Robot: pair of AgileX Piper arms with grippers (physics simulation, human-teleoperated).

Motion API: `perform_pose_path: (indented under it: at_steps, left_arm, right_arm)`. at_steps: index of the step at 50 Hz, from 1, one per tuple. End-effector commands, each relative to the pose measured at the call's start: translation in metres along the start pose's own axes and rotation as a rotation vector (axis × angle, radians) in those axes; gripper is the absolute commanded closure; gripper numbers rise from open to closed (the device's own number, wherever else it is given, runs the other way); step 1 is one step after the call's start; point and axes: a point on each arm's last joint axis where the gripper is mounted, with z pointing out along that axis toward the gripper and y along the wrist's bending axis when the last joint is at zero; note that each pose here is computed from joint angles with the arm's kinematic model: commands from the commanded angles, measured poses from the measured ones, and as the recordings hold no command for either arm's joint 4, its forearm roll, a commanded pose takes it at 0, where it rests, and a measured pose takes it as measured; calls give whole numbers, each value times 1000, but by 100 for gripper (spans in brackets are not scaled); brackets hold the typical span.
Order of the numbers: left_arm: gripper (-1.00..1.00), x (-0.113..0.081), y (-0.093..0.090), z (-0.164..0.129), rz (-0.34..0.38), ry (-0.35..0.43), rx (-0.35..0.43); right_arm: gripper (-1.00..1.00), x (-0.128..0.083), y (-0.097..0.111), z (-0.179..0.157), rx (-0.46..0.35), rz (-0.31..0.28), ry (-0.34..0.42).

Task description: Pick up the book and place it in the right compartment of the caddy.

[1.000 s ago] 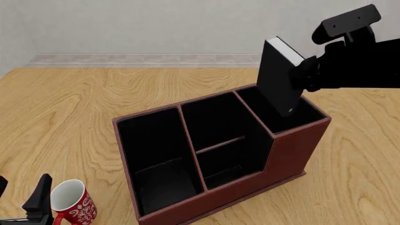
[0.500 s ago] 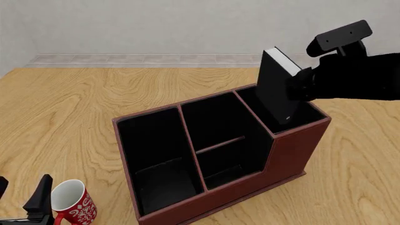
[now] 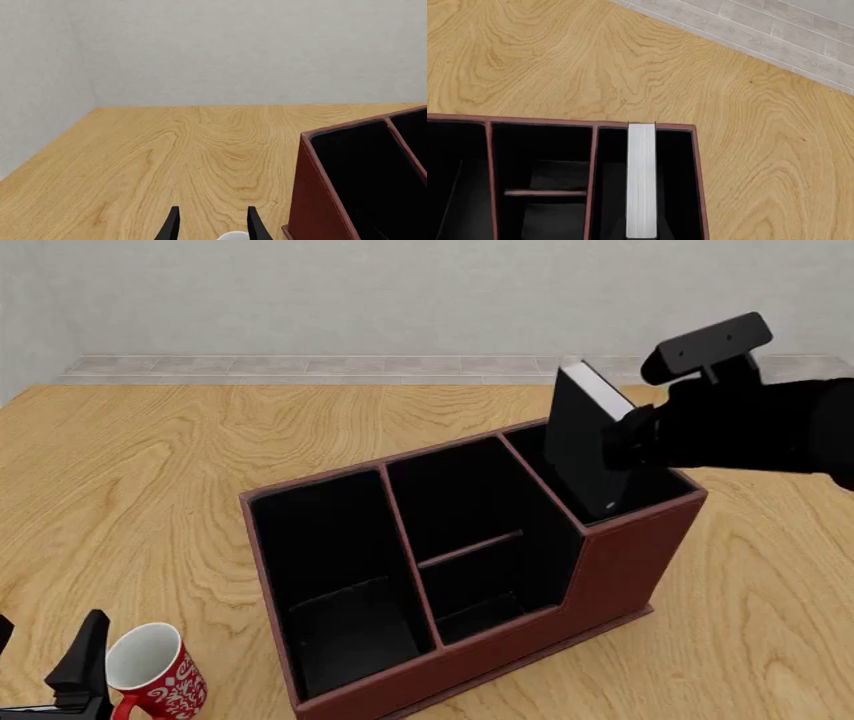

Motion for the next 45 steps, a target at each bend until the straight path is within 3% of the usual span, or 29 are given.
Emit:
perform_pose_path:
  at_steps: [1,45]
  left_arm:
    - [-100,0,0,0,1,0,0]
    - [-100,0,0,0,7,7,-5]
  right_arm:
    - [100,3,-1,3,7,21,-10]
    - [100,28,-3,29,19,34,14]
